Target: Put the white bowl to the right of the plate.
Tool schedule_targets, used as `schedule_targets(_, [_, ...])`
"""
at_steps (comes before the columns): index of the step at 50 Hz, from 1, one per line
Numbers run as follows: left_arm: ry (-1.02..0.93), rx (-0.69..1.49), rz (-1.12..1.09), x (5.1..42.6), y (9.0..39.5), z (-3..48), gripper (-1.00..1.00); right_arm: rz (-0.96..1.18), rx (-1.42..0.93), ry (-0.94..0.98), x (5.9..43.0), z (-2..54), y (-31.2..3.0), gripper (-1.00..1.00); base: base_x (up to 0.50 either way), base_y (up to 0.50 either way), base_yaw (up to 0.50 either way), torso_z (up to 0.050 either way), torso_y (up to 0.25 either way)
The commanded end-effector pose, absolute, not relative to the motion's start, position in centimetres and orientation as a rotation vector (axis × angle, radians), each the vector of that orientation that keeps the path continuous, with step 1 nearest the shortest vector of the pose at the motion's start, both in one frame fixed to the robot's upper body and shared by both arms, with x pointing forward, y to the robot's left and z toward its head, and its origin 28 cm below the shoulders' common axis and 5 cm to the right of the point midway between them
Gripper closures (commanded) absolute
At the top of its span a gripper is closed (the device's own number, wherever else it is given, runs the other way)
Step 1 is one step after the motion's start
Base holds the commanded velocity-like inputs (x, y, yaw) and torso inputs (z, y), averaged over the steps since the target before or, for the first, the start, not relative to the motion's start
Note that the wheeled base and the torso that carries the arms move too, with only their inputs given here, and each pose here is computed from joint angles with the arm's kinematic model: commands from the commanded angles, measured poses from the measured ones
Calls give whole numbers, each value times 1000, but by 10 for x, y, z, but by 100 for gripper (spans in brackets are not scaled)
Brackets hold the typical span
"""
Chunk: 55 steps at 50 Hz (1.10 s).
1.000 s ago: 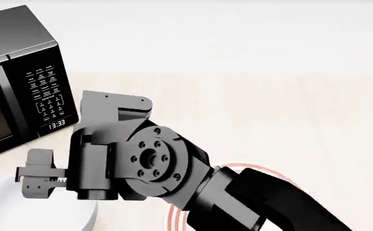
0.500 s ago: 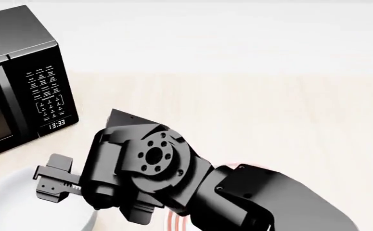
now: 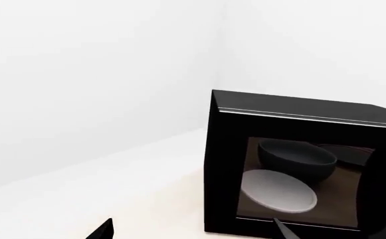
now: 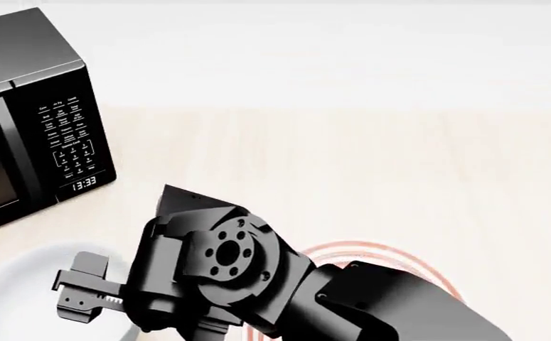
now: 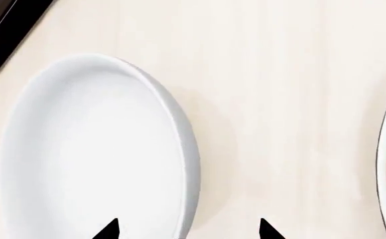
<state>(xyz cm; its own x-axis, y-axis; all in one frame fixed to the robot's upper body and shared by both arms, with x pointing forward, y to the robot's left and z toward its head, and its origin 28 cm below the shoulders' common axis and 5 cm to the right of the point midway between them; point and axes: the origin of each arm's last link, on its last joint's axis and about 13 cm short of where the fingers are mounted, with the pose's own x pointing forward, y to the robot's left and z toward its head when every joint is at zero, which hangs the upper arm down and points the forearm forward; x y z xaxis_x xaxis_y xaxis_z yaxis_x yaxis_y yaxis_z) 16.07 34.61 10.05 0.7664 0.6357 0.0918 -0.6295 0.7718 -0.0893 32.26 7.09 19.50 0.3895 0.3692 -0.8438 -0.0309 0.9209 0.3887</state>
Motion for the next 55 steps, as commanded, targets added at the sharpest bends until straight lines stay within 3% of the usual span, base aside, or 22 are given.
schedule_targets(1, [-120,-53,683,161,346,100,-100,335,328,1135,321,191,69,-100,0,0,0,0,0])
schedule_targets(55, [-138,-53,675,156,344,103,-100,423,347,1100,322,155,60,-100,0,0,0,0,0])
